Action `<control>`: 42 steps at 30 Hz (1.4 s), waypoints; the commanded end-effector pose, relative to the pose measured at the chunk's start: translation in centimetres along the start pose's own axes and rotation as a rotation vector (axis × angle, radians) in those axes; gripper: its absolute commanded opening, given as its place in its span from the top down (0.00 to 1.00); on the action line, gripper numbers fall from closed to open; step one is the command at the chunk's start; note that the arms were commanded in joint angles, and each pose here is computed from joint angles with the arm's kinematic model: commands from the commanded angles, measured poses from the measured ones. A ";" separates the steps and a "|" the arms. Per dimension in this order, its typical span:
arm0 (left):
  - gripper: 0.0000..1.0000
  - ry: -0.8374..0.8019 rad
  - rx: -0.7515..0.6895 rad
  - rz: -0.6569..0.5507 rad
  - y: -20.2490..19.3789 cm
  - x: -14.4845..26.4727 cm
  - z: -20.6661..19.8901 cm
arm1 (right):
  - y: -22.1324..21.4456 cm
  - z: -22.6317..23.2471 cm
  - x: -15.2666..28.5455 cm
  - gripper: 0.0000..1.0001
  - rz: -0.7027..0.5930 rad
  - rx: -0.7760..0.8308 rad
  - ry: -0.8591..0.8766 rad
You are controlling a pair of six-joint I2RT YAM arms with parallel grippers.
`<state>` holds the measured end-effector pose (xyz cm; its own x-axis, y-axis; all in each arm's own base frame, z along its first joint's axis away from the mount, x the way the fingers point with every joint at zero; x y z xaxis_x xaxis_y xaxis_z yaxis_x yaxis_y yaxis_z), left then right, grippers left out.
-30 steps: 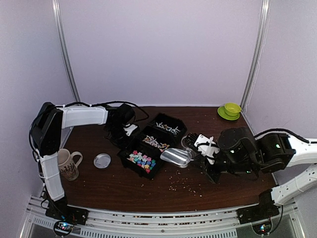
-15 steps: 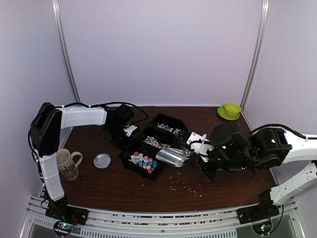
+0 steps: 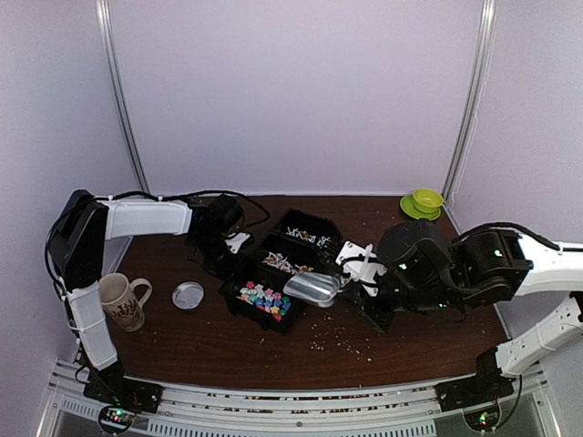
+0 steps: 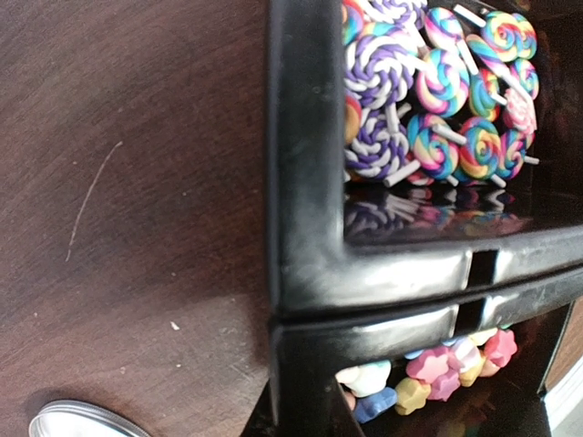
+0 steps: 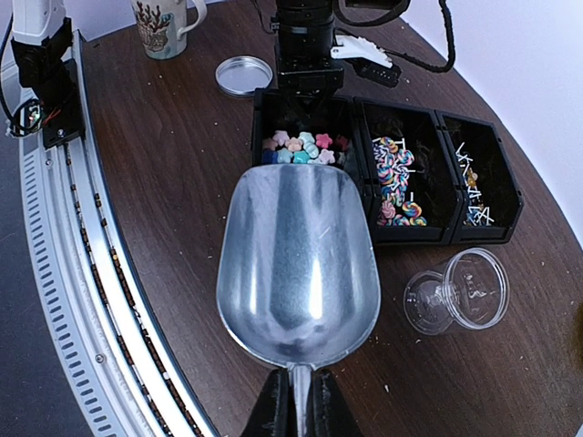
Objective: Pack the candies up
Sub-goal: Hold the plate at the center of the board.
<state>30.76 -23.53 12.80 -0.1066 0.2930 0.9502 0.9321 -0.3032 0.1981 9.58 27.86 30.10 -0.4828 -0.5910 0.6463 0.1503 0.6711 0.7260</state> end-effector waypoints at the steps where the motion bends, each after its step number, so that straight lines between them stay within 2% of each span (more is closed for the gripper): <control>1: 1.00 0.101 0.029 0.051 -0.2 -0.6 1.2 | 0.6 -0.1 0.1 1.00 -0.013 0.000 0.006; 3: 0.83 0.126 0.026 0.058 -0.2 -0.7 1.2 | 0.2 0.0 -0.1 1.00 -0.003 0.006 0.005; 4: 0.79 0.135 0.025 0.059 -0.2 -0.7 1.3 | 0.1 0.0 -0.2 1.00 -0.002 0.007 0.005; 9: 0.70 0.178 0.017 0.064 0.0 -0.8 1.2 | -0.4 0.1 -0.3 1.00 -0.004 0.005 0.011; 25: 0.82 0.186 0.013 0.115 -0.7 -2.2 1.2 | -1.1 -0.2 0.2 1.00 -0.018 -0.006 -0.003; 29: 0.92 0.173 0.015 0.112 -0.5 -2.2 1.0 | -1.1 -0.2 0.1 1.00 -0.017 -0.005 -0.003; 32: 1.00 0.140 0.015 0.113 -0.5 -2.2 0.7 | -1.1 -0.2 0.2 1.00 -0.014 -0.004 -0.002; 38: 1.00 0.031 0.030 0.092 -0.6 -1.9 -0.3 | -0.6 -0.4 0.6 1.00 0.001 0.012 -0.007; 42: 1.00 -0.111 0.026 0.050 -0.6 -1.1 -1.6 | -0.4 -0.5 0.8 1.00 0.018 0.025 -0.019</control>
<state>30.53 -23.94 10.92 -0.0557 0.2045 0.9773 0.9399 -0.3194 0.1205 9.27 26.98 29.00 -0.4669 -0.5748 0.6721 0.1484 0.6983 0.7003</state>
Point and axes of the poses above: each gripper's point midway between its finger pads, its own x axis back along the fingers, its own z axis along the line the jaws close on, y = z × x, the point moved 8 cm from there along x, back along the fingers, and after that the axes turned 6 degrees about x, right-handed, at the moved point
